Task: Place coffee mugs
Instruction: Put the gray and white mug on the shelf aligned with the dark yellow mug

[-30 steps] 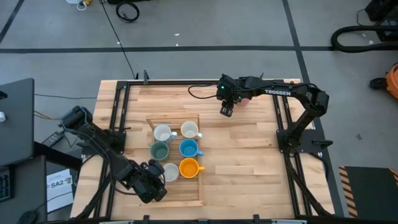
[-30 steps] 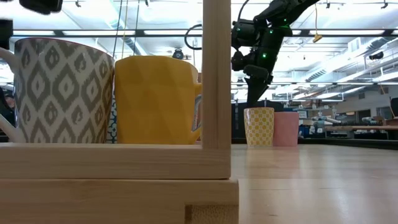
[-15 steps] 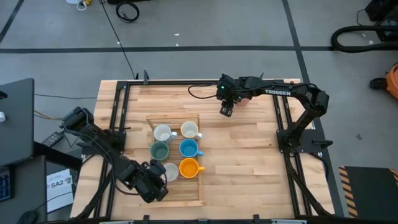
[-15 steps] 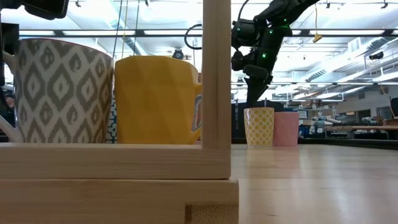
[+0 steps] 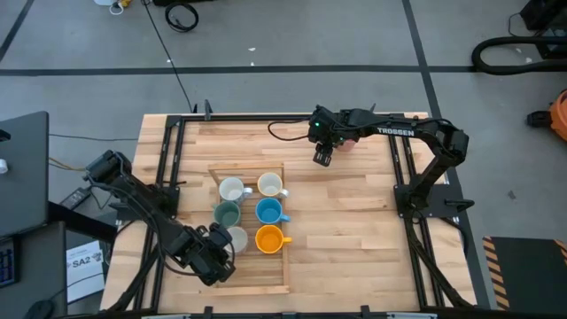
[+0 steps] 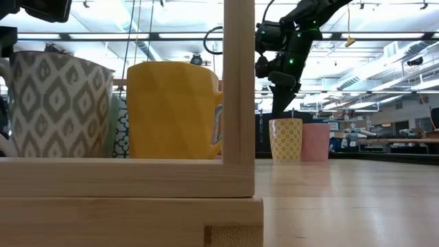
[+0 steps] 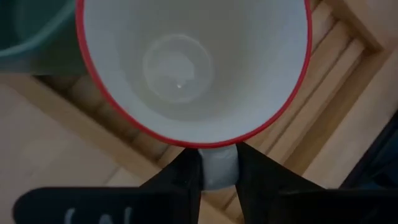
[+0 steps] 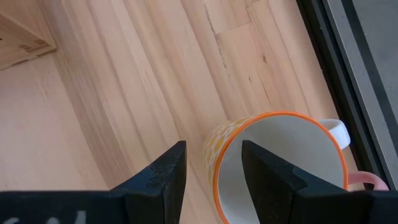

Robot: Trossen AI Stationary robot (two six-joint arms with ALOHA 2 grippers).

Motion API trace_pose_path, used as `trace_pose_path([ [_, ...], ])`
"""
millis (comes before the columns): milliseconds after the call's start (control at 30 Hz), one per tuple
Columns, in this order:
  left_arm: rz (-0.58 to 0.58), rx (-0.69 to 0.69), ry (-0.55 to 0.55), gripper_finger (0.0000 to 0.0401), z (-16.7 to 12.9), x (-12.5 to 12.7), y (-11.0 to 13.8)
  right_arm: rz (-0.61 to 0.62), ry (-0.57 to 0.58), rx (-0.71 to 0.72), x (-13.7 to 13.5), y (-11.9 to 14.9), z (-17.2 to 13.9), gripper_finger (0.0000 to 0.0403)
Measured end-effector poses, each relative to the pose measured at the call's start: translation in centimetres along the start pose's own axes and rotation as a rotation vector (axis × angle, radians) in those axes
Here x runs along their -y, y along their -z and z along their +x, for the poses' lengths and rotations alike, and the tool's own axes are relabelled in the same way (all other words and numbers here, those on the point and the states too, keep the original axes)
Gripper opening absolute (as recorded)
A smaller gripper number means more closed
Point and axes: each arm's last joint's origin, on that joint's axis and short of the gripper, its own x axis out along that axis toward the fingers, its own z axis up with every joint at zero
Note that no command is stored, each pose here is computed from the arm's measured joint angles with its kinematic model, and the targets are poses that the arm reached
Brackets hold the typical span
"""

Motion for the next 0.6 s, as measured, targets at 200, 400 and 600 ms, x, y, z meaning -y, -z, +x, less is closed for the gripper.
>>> trace_pose_path([
  [200,0.023,-0.024,-0.009,0.0082,-0.91,-0.54,-0.14,0.000,0.000,0.000,0.00,0.00,0.00,0.0160],
  [400,0.134,-0.030,-0.007,0.0096,-0.90,-0.55,-0.13,0.000,0.000,0.000,0.00,0.00,0.00,0.0160],
  [600,0.256,-0.027,-0.008,0.0099,-0.82,-0.58,-0.42,0.000,0.000,0.000,0.00,0.00,0.00,0.0160],
])
